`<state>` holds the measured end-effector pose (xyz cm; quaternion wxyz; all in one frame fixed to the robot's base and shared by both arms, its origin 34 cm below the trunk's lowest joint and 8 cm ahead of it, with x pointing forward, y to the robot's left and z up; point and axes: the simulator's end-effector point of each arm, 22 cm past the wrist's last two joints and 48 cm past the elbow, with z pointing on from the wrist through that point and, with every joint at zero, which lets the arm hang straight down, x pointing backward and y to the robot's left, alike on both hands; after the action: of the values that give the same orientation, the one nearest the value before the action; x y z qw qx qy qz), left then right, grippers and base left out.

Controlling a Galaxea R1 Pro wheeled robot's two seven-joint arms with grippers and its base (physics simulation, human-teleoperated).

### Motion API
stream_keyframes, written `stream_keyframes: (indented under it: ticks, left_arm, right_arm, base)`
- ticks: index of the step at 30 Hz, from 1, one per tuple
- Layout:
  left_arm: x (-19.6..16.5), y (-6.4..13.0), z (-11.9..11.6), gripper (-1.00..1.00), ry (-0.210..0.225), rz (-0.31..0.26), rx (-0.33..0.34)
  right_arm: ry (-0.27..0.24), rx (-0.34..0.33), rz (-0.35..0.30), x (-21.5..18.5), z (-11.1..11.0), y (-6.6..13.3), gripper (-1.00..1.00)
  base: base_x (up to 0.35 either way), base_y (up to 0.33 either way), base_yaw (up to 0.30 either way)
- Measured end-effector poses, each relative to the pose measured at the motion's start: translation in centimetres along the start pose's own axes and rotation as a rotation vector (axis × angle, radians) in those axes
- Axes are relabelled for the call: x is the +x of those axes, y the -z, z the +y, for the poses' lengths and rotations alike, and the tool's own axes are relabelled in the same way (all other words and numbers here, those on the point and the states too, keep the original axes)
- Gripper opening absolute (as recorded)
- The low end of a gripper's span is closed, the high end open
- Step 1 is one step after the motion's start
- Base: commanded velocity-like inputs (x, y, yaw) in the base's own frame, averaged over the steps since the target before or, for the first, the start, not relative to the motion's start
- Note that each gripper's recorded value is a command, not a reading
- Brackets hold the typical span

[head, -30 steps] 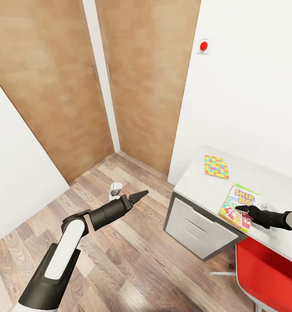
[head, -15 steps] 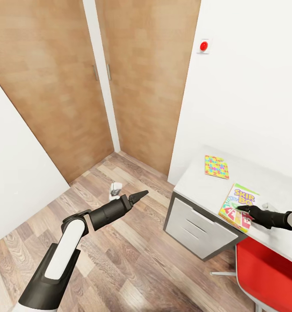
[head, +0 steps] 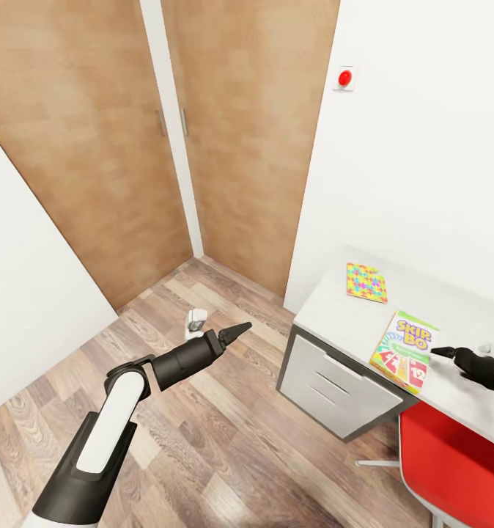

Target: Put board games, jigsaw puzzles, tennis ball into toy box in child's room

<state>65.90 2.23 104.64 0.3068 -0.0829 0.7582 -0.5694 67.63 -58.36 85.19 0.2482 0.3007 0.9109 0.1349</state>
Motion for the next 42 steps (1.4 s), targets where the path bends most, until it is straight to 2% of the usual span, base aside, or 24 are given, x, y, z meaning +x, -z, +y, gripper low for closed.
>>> stream_keyframes:
  ticks: [8, 17, 28, 42]
  left_arm:
    - [0.1, -0.1, -0.1, 1.00, 0.003, 0.000, 0.002]
    - [0.1, -0.2, -0.2, 1.00, 0.007, 0.000, 0.004]
    - [0.1, -0.3, -0.1, 1.00, 0.007, -0.001, 0.003]
    - [0.1, -0.3, -0.1, 1.00, 0.007, -0.001, 0.002]
  right_arm:
    - [0.001, 0.026, -0.032, -2.2, -1.7, 2.0, 1.00]
    - [0.017, 0.038, -0.059, -3.7, -2.1, 3.1, 1.00]
    - [0.039, 0.043, -0.073, -4.5, -1.5, 3.1, 1.00]
    - [0.046, 0.150, -0.100, -6.1, -1.9, 3.0, 1.00]
  base:
    - [0.155, 0.000, 0.000]
    - [0.280, 0.000, 0.000]
    - [0.276, 0.000, 0.000]
    - [0.068, 0.000, 0.000]
